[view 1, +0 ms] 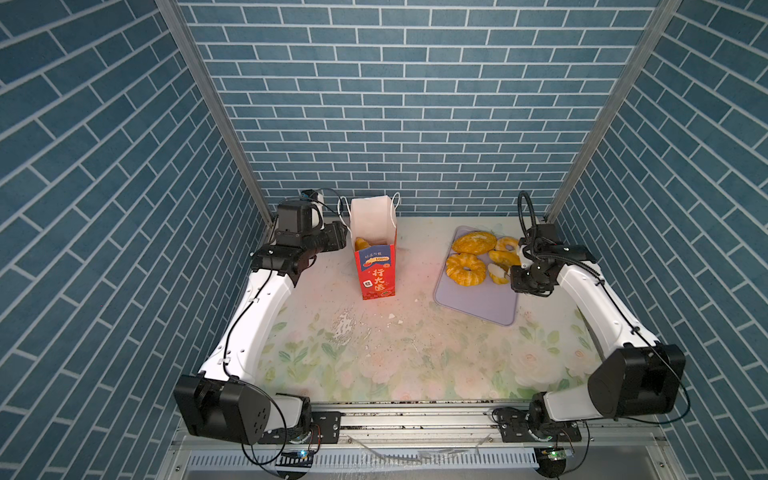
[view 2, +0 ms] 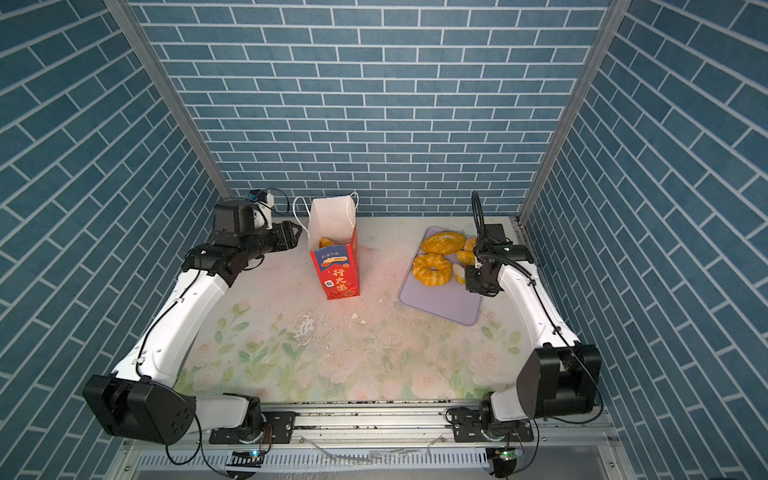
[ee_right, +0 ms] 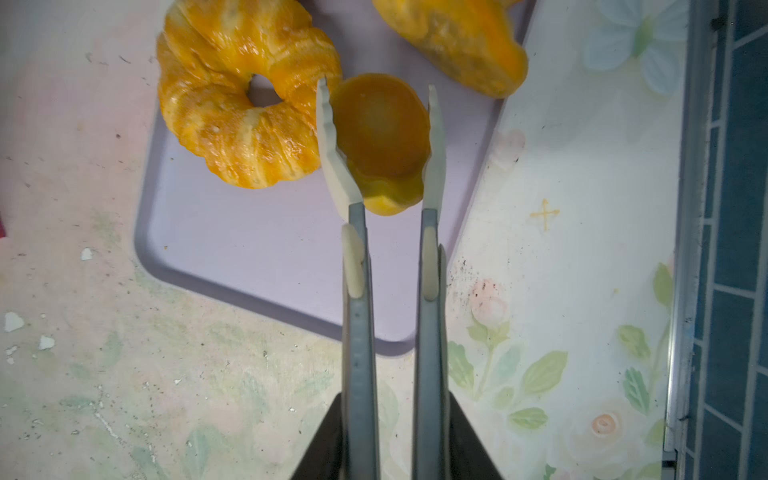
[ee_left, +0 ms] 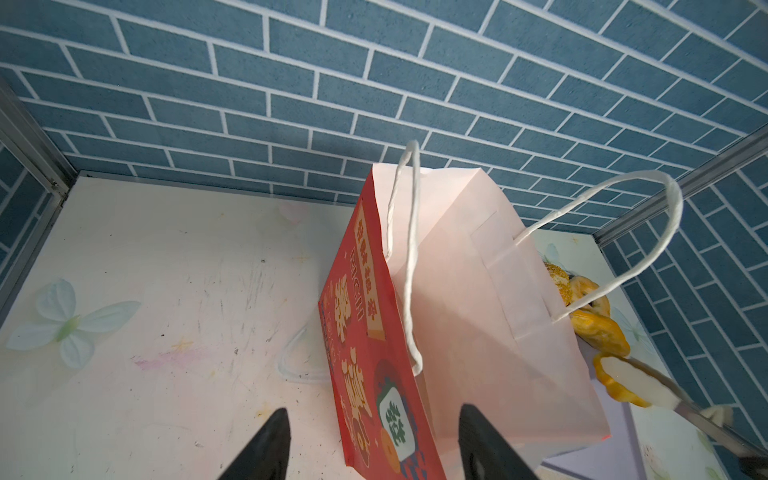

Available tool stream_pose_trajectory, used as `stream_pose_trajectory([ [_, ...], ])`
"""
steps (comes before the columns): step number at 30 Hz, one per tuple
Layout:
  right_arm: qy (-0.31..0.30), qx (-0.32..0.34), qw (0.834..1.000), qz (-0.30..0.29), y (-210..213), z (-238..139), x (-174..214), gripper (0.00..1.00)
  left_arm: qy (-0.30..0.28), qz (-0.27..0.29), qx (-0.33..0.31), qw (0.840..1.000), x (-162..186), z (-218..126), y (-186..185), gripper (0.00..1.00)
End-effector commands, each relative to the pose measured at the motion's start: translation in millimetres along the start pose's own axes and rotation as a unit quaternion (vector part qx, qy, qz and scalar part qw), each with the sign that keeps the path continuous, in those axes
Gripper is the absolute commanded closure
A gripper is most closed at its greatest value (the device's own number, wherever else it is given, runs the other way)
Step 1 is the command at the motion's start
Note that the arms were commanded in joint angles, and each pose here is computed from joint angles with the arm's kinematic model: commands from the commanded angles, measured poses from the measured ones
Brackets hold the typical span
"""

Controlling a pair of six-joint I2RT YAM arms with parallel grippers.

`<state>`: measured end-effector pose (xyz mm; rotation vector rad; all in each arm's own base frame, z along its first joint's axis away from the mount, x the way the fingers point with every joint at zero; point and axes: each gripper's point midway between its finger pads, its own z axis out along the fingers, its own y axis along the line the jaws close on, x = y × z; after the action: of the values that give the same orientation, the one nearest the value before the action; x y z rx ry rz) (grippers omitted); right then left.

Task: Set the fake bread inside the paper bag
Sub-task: 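Move the tongs back to the tray and grip the yellow bun, then lift the yellow bun with the tongs and drop it into the bag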

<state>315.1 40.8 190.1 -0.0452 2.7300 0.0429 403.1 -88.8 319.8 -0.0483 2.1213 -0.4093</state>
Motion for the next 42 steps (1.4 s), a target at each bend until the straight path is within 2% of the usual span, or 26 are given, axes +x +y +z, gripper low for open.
stream_pose_trajectory([
  [1,-0.041,-0.008,0.999,-0.003,1,-37,-1,0.74,-0.029,0.002,-0.005,1.0,-15,-11,-3,0.34],
  [7,-0.13,-0.04,0.99,-0.033,23,-94,-28,0.75,-0.021,0.003,0.002,1.0,-13,-7,-4,0.34],
  [11,-0.19,-0.066,0.976,-0.081,55,-133,-54,0.76,-0.022,0.004,0.004,1.0,-15,-7,-6,0.34],
  [16,-0.277,-0.126,0.94,-0.155,115,-185,-92,0.76,-0.014,0.003,0.007,1.0,-14,-3,-7,0.34],
  [18,-0.308,-0.158,0.918,-0.193,146,-204,-105,0.76,-0.013,0.002,0.012,1.0,-14,-2,-8,0.34],
  [24,-0.345,-0.221,0.86,-0.304,245,-222,-120,0.76,-0.009,-0.002,0.021,1.0,-13,-1,-11,0.34],
  [27,-0.338,-0.239,0.842,-0.346,285,-212,-118,0.75,-0.008,0.001,0.018,1.0,-11,-2,-10,0.34],
  [32,-0.297,-0.223,0.847,-0.379,318,-175,-114,0.75,-0.011,0.008,0.008,1.0,-10,-10,-7,0.34],
  [38,-0.274,-0.204,0.853,-0.395,329,-151,-106,0.73,-0.01,0.013,0.002,1.0,-5,-16,-5,0.34],
  [40,-0.268,-0.2,0.855,-0.396,328,-148,-104,0.68,-0.012,0.015,-0.001,1.0,-6,-16,-4,0.33],
  [42,-0.266,-0.187,0.855,-0.404,327,-145,-103,0.59,-0.013,0.016,-0.001,1.0,-7,-16,-4,0.33],
])
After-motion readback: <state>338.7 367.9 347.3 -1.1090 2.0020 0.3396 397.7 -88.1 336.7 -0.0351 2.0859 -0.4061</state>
